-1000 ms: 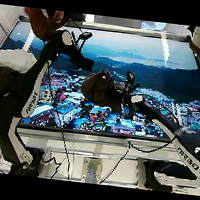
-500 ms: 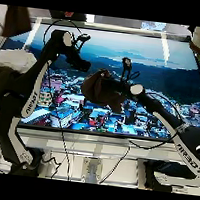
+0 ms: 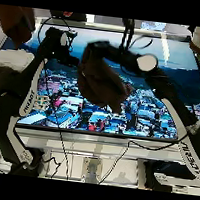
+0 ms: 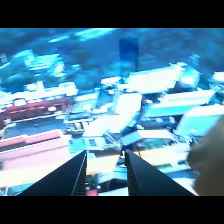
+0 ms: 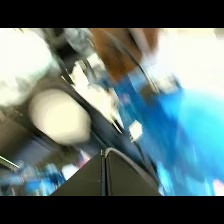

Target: Fold the shirts.

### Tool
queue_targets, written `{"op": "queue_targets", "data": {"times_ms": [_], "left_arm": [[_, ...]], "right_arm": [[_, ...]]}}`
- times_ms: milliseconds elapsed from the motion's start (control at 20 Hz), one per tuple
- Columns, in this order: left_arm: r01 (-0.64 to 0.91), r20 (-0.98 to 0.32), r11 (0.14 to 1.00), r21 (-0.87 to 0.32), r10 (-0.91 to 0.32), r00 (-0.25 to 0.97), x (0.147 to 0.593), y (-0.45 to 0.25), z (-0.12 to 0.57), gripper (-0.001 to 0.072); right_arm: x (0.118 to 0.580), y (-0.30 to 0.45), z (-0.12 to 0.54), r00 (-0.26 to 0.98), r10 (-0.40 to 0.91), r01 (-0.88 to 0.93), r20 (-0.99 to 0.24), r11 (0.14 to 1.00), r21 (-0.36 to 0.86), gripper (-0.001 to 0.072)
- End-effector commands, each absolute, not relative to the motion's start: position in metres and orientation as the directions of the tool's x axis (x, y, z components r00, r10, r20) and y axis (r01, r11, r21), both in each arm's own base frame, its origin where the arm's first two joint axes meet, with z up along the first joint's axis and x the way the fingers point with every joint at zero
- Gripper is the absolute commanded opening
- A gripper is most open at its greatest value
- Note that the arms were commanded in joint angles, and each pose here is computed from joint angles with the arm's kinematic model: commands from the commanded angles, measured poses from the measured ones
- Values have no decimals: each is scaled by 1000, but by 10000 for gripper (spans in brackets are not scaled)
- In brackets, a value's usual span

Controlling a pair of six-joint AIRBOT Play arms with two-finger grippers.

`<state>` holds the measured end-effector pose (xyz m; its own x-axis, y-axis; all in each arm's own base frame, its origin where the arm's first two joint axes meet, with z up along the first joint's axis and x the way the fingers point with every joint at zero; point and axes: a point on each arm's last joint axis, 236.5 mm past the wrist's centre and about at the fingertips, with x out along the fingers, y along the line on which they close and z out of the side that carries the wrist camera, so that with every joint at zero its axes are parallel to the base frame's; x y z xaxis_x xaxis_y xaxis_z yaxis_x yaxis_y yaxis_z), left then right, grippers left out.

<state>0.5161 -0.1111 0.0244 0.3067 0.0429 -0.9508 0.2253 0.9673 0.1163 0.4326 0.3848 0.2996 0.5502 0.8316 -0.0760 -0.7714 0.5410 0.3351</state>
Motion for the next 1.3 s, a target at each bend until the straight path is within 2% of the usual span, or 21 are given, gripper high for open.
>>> {"op": "queue_targets", "data": {"times_ms": [0, 150, 300, 450, 550, 700, 850, 1000, 1150, 1250], "left_arm": [[172, -949, 974, 149, 92, 300, 516, -88, 28, 297], [134, -937, 973, 189, 137, 323, 517, -65, 43, 297], [101, -934, 984, 144, 102, 342, 513, -55, 64, 295], [179, -946, 982, -61, -114, 302, 496, -102, 73, 295], [248, -914, 934, -257, -318, 251, 484, -151, 79, 295], [338, -813, 800, -496, -564, 144, 460, -214, 93, 297], [353, -804, 766, -537, -592, 61, 439, -246, 76, 297], [366, -798, 747, -554, -602, 19, 419, -290, 45, 297], [379, -757, 707, -596, -653, 27, 406, -351, 21, 298], [359, -693, 651, -669, -721, 17, 397, -399, 15, 300]], "right_arm": [[400, 391, 406, 533, 840, -843, 96, 518, 145, 18], [402, 359, 465, 611, 770, -780, 183, 625, -29, 18], [447, 291, 480, 766, 609, -614, 205, 788, -48, 19], [500, 208, 457, 891, 437, -440, 122, 898, -4, 19], [528, 147, 437, 946, 317, -319, 73, 948, 15, 19], [550, 56, 391, 984, 157, -156, -86, 988, 14, 20], [545, -32, 339, 956, -29, 9, -293, 998, -70, 20], [520, -105, 300, 862, -221, 148, -456, 970, -190, 20], [506, -136, 288, 815, -284, 203, -506, 957, -210, 20], [507, -141, 287, 813, -289, 210, -505, 955, -208, 20]]}}
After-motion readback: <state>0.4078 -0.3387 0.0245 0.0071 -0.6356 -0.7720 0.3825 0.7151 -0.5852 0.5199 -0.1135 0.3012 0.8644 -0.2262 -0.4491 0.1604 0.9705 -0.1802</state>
